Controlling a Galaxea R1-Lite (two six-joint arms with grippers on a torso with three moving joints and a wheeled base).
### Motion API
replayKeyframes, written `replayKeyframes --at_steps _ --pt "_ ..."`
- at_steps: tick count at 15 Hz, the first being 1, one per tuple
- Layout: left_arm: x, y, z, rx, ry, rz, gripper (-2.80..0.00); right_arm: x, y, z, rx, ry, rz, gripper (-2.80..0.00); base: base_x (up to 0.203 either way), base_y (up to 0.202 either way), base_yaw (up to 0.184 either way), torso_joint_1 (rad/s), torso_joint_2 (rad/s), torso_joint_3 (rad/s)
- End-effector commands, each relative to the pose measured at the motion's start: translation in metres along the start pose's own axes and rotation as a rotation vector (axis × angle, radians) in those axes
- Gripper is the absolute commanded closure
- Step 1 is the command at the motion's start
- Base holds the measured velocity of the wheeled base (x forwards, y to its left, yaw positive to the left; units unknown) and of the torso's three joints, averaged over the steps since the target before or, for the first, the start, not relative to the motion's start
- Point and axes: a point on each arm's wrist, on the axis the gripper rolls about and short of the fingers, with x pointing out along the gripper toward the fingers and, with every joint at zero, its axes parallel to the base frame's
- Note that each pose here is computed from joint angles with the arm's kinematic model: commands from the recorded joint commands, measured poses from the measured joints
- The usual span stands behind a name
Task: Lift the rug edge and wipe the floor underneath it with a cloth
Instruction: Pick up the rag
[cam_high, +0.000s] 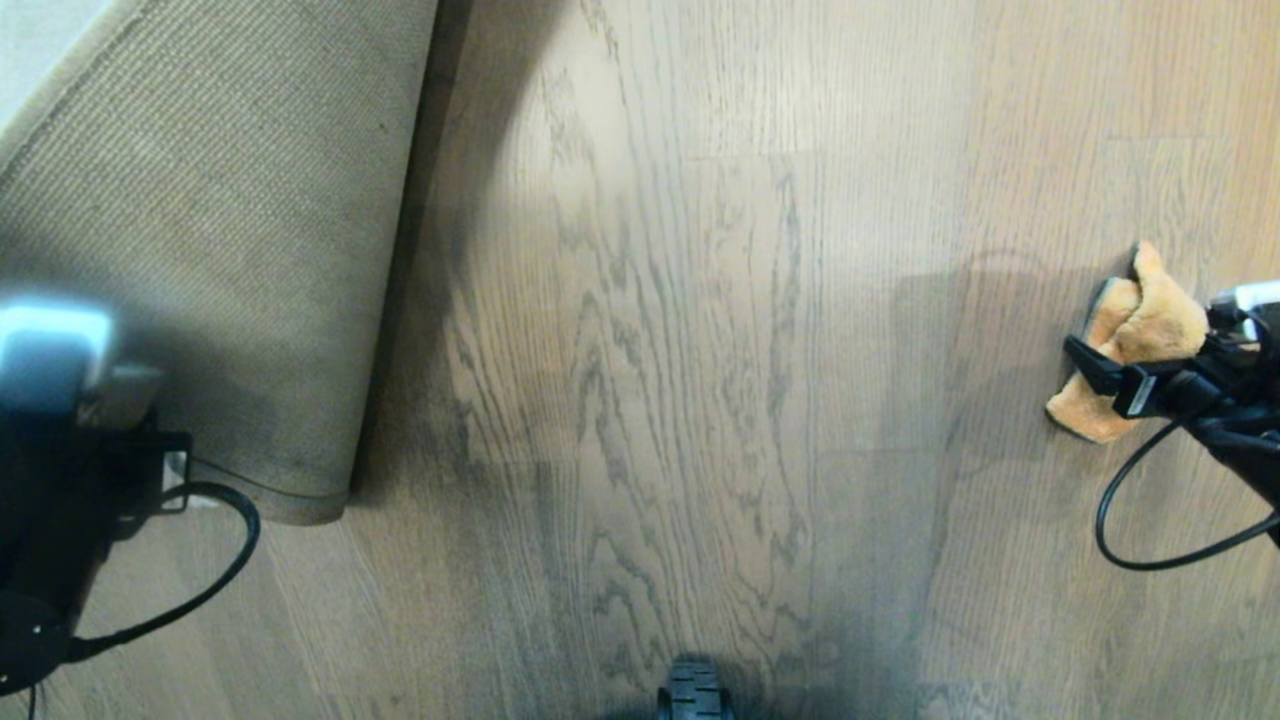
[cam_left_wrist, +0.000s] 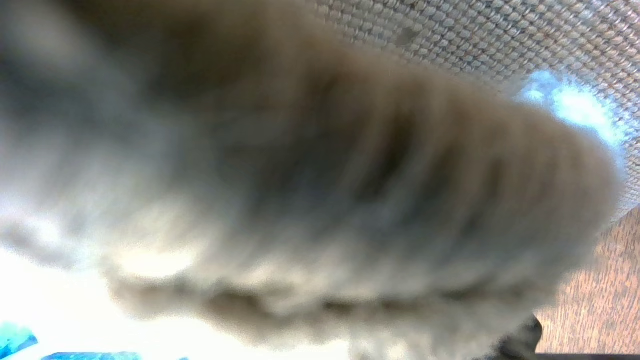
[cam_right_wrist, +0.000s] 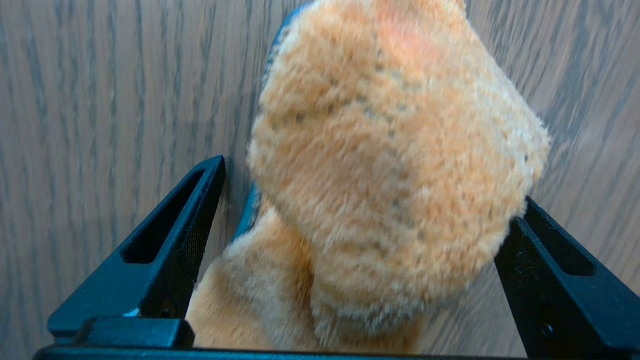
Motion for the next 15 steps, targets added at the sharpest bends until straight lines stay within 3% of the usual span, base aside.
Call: replayKeyframes --at_steps 1,5,6,15 --pt "0.000 0.000 0.001 0.000 -0.003 0.004 0.00 0.010 -0.003 0.000 -0.007 -0.023 -0.005 -2.80 0.000 0.000 0.000 0.000 0.00 0.000" --pt "0.000 0.000 0.000 -0.001 -0.002 0.004 0.00 0.011 -0.003 -0.003 -0.008 -0.017 -0.005 -2.80 0.000 0.000 0.000 0.000 0.00 0.000" --pt "0.000 0.000 0.000 0.000 -0.001 0.003 0.00 0.012 -0.003 -0.002 -0.007 -0.020 -0.003 0.00 0.000 0.000 0.000 0.000 0.00 0.000" --pt "-0.002 0.000 -0.003 -0.009 -0.018 0.008 0.00 -0.003 0.000 0.007 -0.012 -0.051 -0.001 0.00 0.000 0.000 0.000 0.000 0.00 0.000"
